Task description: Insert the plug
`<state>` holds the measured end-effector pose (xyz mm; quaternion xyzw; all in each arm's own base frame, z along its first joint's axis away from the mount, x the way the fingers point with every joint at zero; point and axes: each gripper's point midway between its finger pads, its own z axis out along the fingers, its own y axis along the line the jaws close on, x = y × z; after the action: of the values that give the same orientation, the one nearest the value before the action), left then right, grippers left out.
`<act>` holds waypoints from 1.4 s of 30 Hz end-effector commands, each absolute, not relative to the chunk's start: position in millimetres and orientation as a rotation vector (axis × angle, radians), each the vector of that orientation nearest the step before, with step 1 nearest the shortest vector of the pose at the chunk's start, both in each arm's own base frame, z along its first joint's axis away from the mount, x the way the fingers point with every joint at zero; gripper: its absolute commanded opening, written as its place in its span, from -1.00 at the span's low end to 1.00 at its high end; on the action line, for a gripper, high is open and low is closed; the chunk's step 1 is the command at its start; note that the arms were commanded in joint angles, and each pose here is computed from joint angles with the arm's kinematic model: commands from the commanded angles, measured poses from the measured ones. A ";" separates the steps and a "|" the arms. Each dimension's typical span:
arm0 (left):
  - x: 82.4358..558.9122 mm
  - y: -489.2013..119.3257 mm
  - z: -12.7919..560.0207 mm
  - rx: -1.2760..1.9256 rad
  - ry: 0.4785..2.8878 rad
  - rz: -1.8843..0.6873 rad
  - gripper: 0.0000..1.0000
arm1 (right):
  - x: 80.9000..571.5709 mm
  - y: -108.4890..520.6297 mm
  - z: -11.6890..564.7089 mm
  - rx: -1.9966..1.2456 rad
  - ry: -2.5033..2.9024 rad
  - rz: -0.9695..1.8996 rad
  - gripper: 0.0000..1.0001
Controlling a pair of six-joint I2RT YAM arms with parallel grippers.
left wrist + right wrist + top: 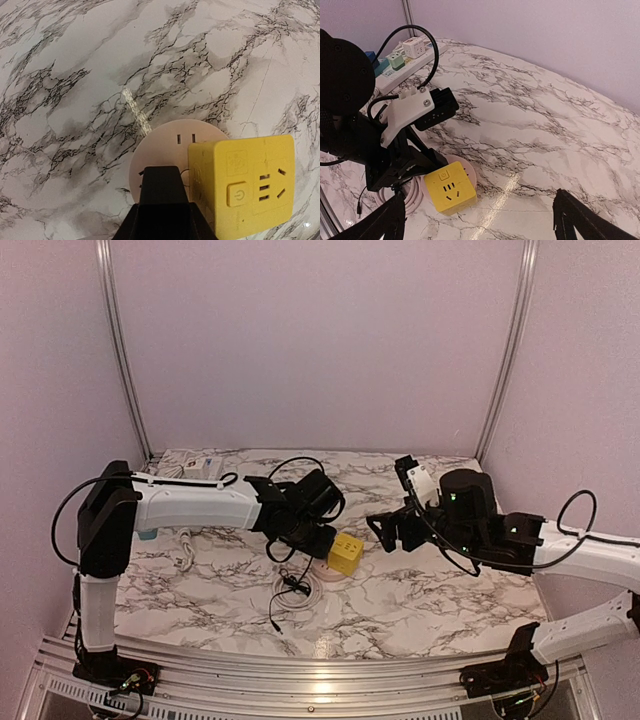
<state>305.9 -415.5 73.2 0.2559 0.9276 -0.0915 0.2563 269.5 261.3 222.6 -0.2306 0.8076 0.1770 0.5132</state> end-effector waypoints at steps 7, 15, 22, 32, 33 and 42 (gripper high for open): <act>201.3 -311.8 -1.6 1.052 2.976 0.133 -1.00 | 266.2 251.6 231.3 -0.527 1.913 0.424 0.97; 198.8 -322.1 -19.4 1.191 2.998 0.183 -1.00 | 266.3 251.8 237.0 -0.531 1.904 0.424 0.97; 198.6 -331.5 -28.6 1.286 3.016 0.183 -1.00 | 264.8 248.2 240.4 -0.520 1.894 0.425 0.97; 176.8 -336.8 -56.2 1.471 3.073 0.014 -1.00 | 264.6 246.8 244.2 -0.522 1.883 0.418 0.97; 177.8 -338.2 -56.2 1.479 3.067 0.008 -1.00 | 264.6 246.6 243.5 -0.523 1.885 0.417 0.97; 209.1 -355.7 -24.0 1.305 2.972 -0.033 -0.92 | 263.6 246.2 238.6 -0.522 1.892 0.422 0.97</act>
<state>283.7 -410.5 69.7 0.3945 0.9027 -0.0690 0.1570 264.4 250.6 240.0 -0.2223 0.7936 0.1812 0.5366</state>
